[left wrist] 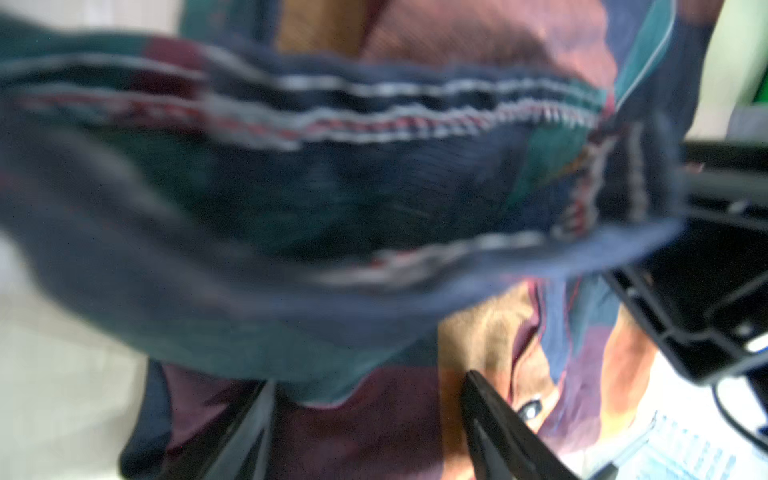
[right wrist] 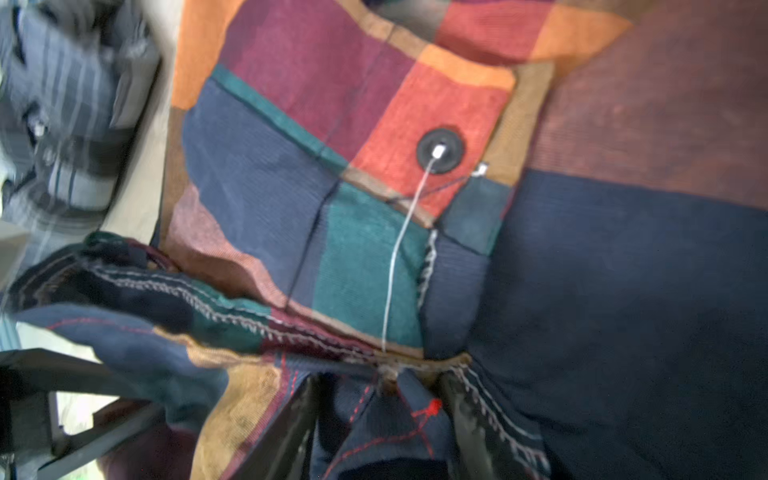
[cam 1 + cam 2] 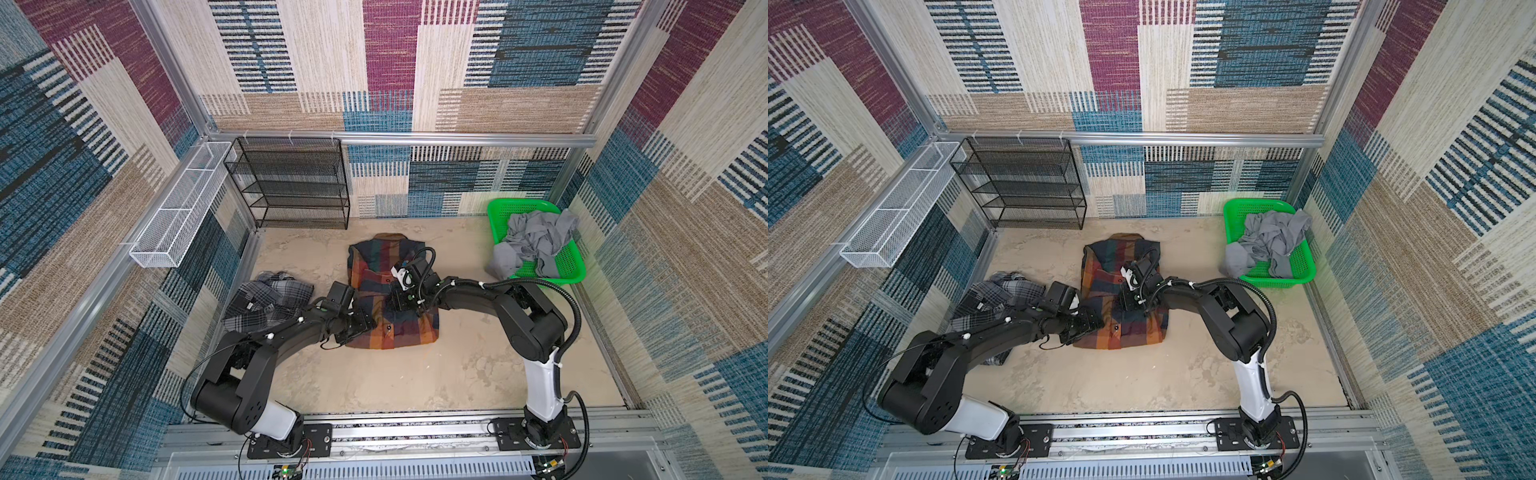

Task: Fold and stack the long sleeve shirts

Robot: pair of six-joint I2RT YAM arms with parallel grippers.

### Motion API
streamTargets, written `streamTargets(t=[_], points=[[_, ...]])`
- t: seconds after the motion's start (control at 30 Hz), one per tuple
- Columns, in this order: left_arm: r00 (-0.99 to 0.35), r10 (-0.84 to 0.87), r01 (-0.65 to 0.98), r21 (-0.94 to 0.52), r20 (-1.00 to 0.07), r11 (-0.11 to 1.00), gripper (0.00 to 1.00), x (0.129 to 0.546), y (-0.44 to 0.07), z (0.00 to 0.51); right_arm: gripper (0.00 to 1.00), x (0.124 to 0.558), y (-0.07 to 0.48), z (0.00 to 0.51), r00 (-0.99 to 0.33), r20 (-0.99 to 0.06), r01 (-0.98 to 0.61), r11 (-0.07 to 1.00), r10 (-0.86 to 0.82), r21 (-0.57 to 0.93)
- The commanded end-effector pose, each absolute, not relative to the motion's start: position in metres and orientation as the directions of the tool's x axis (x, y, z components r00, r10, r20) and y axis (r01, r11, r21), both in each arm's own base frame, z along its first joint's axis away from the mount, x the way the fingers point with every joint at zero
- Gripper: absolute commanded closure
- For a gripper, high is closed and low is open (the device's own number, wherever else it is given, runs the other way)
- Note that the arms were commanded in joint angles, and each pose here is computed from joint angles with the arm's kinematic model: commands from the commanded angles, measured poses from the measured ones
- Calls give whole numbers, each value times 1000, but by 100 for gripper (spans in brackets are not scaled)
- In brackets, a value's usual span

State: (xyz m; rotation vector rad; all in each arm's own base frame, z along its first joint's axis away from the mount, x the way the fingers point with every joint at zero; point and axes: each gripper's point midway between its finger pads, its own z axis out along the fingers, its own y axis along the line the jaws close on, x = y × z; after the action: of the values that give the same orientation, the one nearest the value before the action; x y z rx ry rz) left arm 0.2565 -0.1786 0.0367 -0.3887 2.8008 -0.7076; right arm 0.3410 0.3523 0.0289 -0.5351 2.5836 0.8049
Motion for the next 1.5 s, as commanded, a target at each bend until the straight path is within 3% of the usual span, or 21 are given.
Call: streamTargets(t=[0.0, 0.23, 0.47, 0.63, 0.73, 0.9, 1.03, 1.2, 1.37, 1.47], points=[[-931, -355, -282, -447, -87, 849, 25, 213, -166, 30, 51, 267, 320, -15, -915, -227, -400, 821, -333, 409], [-909, -381, -272, -456, -167, 847, 23, 162, -135, 64, 50, 202, 306, 9, -901, -230, -434, 795, -369, 424], [-899, -294, -158, -386, -325, 909, 20, 176, -121, 125, 41, 214, 314, 74, -844, -382, -517, 758, -376, 398], [-928, -195, -82, -339, -316, 937, 20, 189, -133, 123, 28, 234, 310, 112, -818, -469, -513, 790, -333, 335], [-941, -161, -50, -347, -299, 937, 20, 190, -141, 120, 25, 240, 298, 128, -792, -515, -517, 809, -329, 279], [-946, -132, -10, -382, -295, 924, 20, 196, -154, 119, 21, 211, 301, 149, -703, -572, -647, 714, -422, 269], [-951, -129, -9, -392, -281, 920, 20, 211, -153, 124, 17, 168, 311, 148, -627, -553, -744, 633, -549, 215], [-927, -252, -94, -477, -278, 874, 20, 240, -127, 141, 11, 126, 313, 124, -548, -480, -809, 579, -685, 99], [-892, -282, -95, -463, -353, 881, 20, 259, -107, 166, 5, 86, 322, 101, -408, -397, -891, 454, -822, -24], [-867, -291, -104, -426, -403, 899, 20, 264, -94, 174, 4, 83, 319, 85, -351, -327, -902, 411, -877, -135]])
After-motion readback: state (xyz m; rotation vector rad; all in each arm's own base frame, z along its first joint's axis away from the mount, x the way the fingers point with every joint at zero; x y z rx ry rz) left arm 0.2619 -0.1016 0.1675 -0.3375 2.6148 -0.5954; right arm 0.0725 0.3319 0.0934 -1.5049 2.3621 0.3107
